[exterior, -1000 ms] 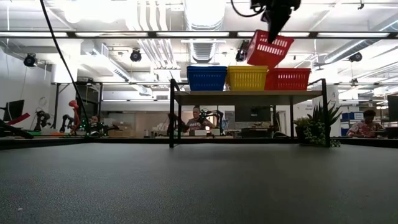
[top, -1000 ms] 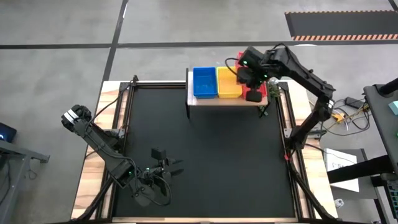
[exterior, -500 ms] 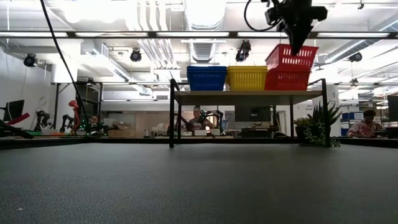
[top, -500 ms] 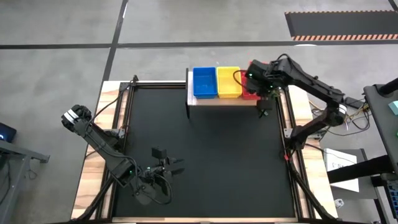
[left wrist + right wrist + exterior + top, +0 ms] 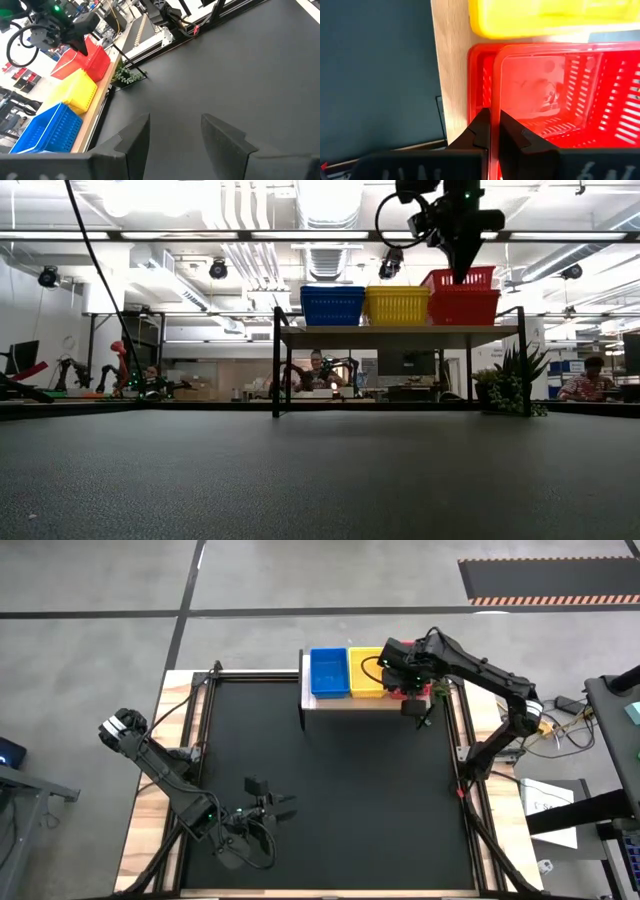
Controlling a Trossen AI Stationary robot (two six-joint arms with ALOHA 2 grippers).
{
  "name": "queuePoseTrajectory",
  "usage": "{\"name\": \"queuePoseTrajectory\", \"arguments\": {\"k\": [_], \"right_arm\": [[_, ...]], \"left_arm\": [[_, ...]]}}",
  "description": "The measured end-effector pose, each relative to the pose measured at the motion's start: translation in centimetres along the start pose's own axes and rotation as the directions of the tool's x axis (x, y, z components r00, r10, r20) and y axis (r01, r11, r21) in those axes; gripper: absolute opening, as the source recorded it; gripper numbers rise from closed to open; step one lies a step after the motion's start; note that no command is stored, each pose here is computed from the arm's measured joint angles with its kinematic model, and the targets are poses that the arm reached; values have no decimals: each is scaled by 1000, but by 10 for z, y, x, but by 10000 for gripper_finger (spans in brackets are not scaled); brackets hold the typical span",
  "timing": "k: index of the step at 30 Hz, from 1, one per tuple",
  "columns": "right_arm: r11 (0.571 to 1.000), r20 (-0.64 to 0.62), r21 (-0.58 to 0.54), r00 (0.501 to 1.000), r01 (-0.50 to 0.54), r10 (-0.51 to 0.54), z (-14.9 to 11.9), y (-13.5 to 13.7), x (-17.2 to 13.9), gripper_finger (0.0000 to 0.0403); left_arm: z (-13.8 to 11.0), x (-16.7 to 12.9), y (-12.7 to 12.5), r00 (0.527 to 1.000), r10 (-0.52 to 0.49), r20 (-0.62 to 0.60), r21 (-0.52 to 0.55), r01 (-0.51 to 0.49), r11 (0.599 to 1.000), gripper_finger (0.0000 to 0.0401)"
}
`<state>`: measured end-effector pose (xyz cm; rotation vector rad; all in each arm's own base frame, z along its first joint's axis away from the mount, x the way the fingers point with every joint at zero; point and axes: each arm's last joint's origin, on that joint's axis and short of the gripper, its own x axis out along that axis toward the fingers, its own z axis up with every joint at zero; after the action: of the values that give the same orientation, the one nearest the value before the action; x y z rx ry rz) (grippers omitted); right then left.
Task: Stack baskets on shelf by color
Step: Stack the red bin on top of the red bin on the shelf, then return to Home Position
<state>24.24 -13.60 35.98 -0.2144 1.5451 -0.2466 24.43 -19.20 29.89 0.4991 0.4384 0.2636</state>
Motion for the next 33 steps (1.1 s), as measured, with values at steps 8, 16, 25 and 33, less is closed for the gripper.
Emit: {"name": "queuePoseTrajectory", "arguments": {"k": [8, 16, 25, 33], "right_arm": [[1000, -9, 11, 1000, -5, 5, 5, -1, 3, 59], [992, 47, 119, 998, -34, 28, -13, 3, -17, 117], [965, 741, -47, 639, -259, 207, -40, 68, -56, 100], [963, 970, -238, 79, 129, 229, -56, 199, 30, 53]], "left_arm": [[0, 0, 0, 1000, 0, -1, 1, 0, 1000, 161], [-1, 0, 0, 1000, -6, -2, -4, 6, 1000, 161], [-10, 21, -6, 955, -293, 49, 183, 280, 942, 147], [-46, 44, 61, 924, -353, 147, 53, 348, 936, 50]]}}
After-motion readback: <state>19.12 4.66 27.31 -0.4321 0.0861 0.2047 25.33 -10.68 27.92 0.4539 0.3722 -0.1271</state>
